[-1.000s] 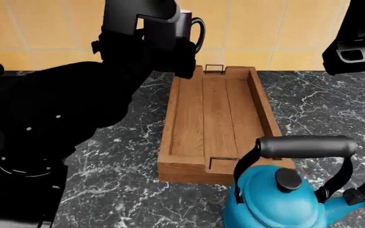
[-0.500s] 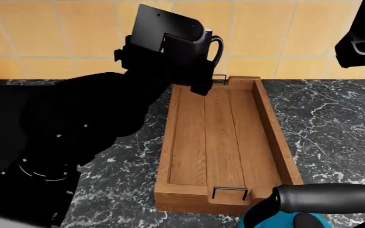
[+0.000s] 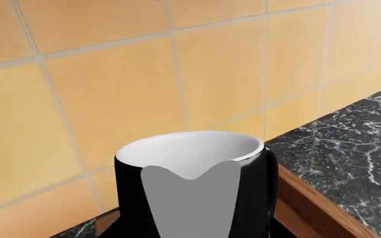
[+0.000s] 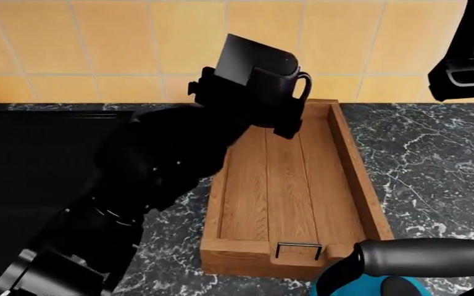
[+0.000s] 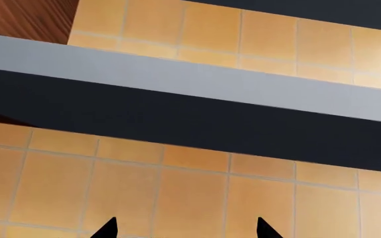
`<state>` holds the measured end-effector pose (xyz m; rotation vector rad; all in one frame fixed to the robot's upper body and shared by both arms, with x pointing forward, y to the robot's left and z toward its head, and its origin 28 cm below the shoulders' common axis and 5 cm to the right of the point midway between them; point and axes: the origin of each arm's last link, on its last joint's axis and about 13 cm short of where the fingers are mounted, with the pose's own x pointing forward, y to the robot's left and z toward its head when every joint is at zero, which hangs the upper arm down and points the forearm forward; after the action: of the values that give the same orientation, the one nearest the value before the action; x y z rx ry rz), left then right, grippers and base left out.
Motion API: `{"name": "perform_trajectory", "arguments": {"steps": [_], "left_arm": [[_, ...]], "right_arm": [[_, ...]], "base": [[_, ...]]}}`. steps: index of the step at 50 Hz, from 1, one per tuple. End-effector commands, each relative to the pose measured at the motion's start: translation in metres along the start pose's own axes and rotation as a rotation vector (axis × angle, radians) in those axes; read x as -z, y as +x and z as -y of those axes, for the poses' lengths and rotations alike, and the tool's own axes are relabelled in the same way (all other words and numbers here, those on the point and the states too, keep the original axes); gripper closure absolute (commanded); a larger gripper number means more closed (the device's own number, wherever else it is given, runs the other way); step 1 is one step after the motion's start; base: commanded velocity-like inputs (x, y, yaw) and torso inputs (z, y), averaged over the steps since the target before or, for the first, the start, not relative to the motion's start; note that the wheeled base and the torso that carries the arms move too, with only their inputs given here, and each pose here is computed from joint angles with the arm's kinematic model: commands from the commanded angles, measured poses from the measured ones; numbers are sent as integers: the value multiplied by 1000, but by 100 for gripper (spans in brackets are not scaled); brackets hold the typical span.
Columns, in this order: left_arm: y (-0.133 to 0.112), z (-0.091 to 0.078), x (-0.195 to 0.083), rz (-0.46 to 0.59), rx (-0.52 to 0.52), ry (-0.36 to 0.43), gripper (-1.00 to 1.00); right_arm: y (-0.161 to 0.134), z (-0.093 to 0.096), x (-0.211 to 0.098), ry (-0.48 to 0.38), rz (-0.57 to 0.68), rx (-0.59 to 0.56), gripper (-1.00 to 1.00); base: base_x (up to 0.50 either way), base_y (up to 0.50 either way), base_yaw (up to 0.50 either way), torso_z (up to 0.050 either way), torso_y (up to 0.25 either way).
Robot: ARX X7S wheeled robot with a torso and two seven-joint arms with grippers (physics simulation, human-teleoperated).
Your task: Pick the kettle from the counter and place it on the tray. Then pick the mug from the cabinet and place it on the tray. Then close the cabinet doors.
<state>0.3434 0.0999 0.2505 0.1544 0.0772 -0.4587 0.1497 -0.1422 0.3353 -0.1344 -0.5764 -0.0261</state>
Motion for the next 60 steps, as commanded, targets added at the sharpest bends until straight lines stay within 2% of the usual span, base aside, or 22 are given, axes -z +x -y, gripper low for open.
{"name": "perform_trajectory", "arguments": {"steps": [1, 10, 36, 37, 52, 60], "left_arm": [[17, 11, 11, -40, 15, -15, 100], [18, 20, 19, -63, 48, -15, 100], [22, 14, 33, -106, 26, -39, 100], [22, 13, 33, -105, 24, -41, -100], [20, -2, 20, -78, -13, -68, -100], [17, -4, 15, -72, 2, -82, -100]], "right_arm": [[0, 1, 5, 1, -12, 4, -100], [-1, 3, 7, 3, -16, 10, -100], [0, 2, 9, 2, -21, 9, -100], [0, 2, 9, 2, -22, 9, -100], [0, 1, 8, 1, -20, 7, -100], [1, 0, 7, -1, -17, 5, -100]], "base": [[0, 0, 0, 0, 0], [0, 0, 0, 0, 1], [0, 0, 0, 0, 0], [0, 0, 0, 0, 0], [0, 0, 0, 0, 0], [0, 0, 0, 0, 0]]}}
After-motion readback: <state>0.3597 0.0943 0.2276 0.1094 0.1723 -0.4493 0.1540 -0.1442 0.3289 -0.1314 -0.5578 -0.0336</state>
